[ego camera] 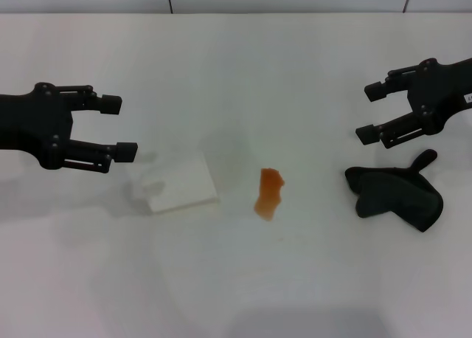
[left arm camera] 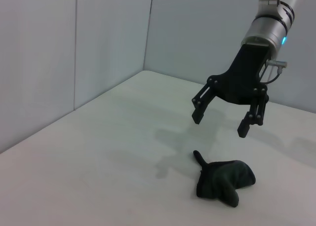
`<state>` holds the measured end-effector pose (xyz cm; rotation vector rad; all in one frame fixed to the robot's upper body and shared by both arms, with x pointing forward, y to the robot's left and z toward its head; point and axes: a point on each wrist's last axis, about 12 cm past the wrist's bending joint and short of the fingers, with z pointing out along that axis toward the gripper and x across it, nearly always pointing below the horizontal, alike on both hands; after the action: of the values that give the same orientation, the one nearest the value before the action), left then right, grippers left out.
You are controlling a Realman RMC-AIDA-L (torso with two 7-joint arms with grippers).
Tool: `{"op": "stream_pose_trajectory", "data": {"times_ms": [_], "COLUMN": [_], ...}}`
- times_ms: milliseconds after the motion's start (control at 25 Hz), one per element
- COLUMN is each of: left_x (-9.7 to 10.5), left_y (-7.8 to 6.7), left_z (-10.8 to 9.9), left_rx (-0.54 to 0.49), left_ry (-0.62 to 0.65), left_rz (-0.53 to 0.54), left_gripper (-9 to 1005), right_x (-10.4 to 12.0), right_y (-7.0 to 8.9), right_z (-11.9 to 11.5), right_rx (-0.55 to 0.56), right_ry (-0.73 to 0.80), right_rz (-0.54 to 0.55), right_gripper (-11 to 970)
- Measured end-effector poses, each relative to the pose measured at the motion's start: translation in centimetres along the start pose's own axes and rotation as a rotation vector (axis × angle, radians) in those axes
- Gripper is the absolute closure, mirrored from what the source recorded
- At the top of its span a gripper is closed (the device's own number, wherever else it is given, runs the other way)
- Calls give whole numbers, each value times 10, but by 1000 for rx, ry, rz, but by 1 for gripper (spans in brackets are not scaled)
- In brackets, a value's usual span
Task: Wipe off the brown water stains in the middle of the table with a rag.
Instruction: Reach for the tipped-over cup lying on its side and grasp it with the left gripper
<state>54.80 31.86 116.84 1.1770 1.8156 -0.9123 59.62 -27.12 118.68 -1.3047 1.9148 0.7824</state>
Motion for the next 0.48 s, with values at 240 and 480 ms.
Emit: {"op": "stream_pose_trajectory", "data": {"times_ms": [240, 480], "left_x": [0, -10], "left_y": [1, 5], "left_z": [0, -4], "left_rx": [0, -16], "left_ry": [9, 71], "left_rz": [-9, -28], "left_gripper": [125, 131], "right_x": [1, 3], "right_y": [1, 2], "right_z": [1, 1], "right_rx": [-1, -2], "right_ry": [-1, -2], "right_rz": [3, -1], "right_gripper": [90, 90]}}
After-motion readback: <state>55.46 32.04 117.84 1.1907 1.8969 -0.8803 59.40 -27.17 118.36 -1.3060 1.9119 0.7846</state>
